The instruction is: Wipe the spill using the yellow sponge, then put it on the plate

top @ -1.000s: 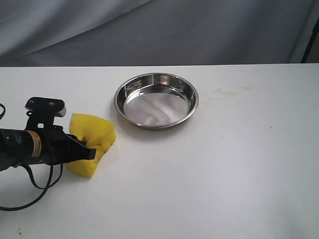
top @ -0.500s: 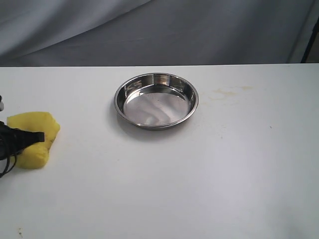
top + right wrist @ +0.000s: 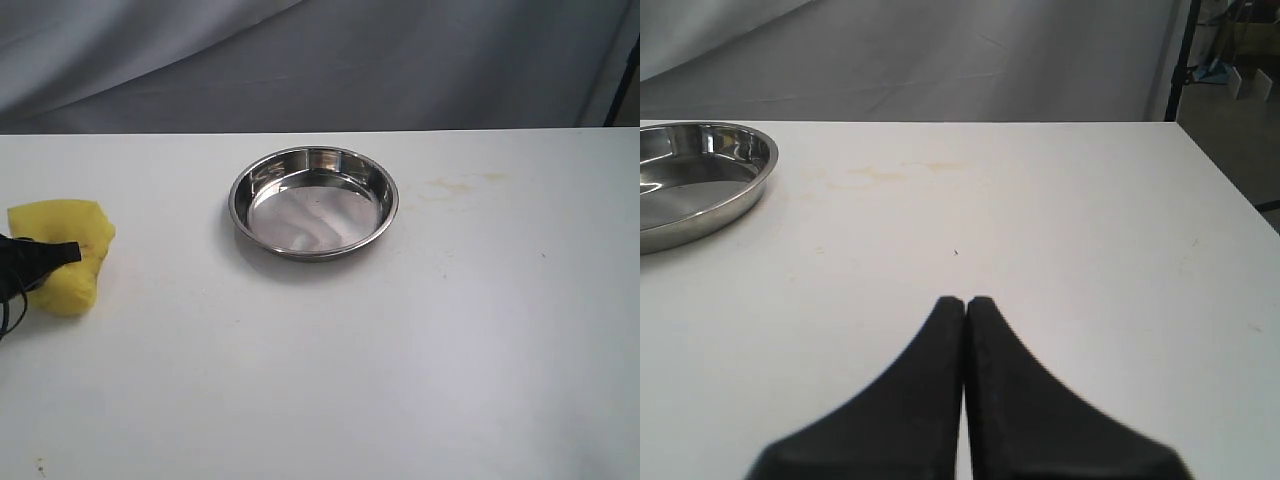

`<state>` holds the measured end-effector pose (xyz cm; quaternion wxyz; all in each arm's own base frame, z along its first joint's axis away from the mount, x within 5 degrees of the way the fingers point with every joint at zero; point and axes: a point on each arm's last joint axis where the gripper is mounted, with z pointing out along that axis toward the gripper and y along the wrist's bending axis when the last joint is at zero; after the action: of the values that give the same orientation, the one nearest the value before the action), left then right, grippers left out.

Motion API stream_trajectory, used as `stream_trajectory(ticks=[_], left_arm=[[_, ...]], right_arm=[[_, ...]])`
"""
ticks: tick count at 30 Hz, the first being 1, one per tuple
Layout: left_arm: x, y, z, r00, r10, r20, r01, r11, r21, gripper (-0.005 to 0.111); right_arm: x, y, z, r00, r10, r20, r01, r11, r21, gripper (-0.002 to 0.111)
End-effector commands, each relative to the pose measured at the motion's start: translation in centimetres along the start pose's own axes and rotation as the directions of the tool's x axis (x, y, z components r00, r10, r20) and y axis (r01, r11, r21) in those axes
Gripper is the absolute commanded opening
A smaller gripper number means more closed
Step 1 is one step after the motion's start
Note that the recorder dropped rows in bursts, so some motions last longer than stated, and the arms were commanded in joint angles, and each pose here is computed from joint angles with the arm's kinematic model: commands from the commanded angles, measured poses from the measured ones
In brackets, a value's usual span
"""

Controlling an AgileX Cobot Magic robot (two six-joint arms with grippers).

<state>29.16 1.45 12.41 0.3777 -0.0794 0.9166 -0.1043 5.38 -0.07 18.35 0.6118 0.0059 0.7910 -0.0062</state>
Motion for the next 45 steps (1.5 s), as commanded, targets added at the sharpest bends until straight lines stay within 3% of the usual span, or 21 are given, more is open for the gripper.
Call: stream_trajectory(ticks=[1, 10, 15, 20, 26, 29, 33, 34, 45], left_arm=[[-0.2, -0.1, 0.1, 0.999, -0.04, 0.033, 0.039, 0.999, 0.023, 0.0], [2.7, 0.5, 2.8, 0.988, -0.108, -0.106, 0.111, 0.993, 0.028, 0.0], [3.9, -0.5, 3.7, 0.976, -0.14, -0.164, 0.167, 0.972, 0.166, 0.0], [3.8, -2.0, 3.4, 0.962, -0.194, -0.192, 0.249, 0.911, 0.329, 0.0], [3.6, -3.0, 3.0, 0.959, -0.196, -0.206, 0.269, 0.859, 0.435, 0.0], [3.2, -3.9, 2.4, 0.951, -0.229, -0.208, 0.307, 0.784, 0.54, 0.0], [2.1, -5.4, 1.1, 0.95, -0.258, -0.176, 0.303, 0.627, 0.718, 0.0], [2.0, -5.5, 1.0, 0.948, -0.267, -0.171, 0.304, 0.611, 0.731, 0.0], [0.7, -5.8, -0.1, 0.956, -0.272, -0.112, 0.261, 0.609, 0.749, 0.0]], right_arm=[[0.1, 0.0, 0.0, 1.0, -0.002, 0.005, 0.002, 1.0, -0.002, 0.0], [0.1, 0.0, 0.0, 1.0, -0.002, 0.005, 0.002, 1.0, -0.002, 0.0], [0.1, 0.0, 0.0, 1.0, -0.002, 0.005, 0.002, 1.0, -0.002, 0.0], [0.1, 0.0, 0.0, 1.0, -0.002, 0.005, 0.002, 1.0, -0.002, 0.0], [0.1, 0.0, 0.0, 1.0, -0.002, 0.005, 0.002, 1.0, -0.002, 0.0], [0.1, 0.0, 0.0, 1.0, -0.002, 0.005, 0.002, 1.0, -0.002, 0.0], [0.1, 0.0, 0.0, 1.0, -0.002, 0.005, 0.002, 1.0, -0.002, 0.0], [0.1, 0.0, 0.0, 1.0, -0.002, 0.005, 0.002, 1.0, -0.002, 0.0], [0.1, 0.0, 0.0, 1.0, -0.002, 0.005, 0.002, 1.0, -0.002, 0.0]])
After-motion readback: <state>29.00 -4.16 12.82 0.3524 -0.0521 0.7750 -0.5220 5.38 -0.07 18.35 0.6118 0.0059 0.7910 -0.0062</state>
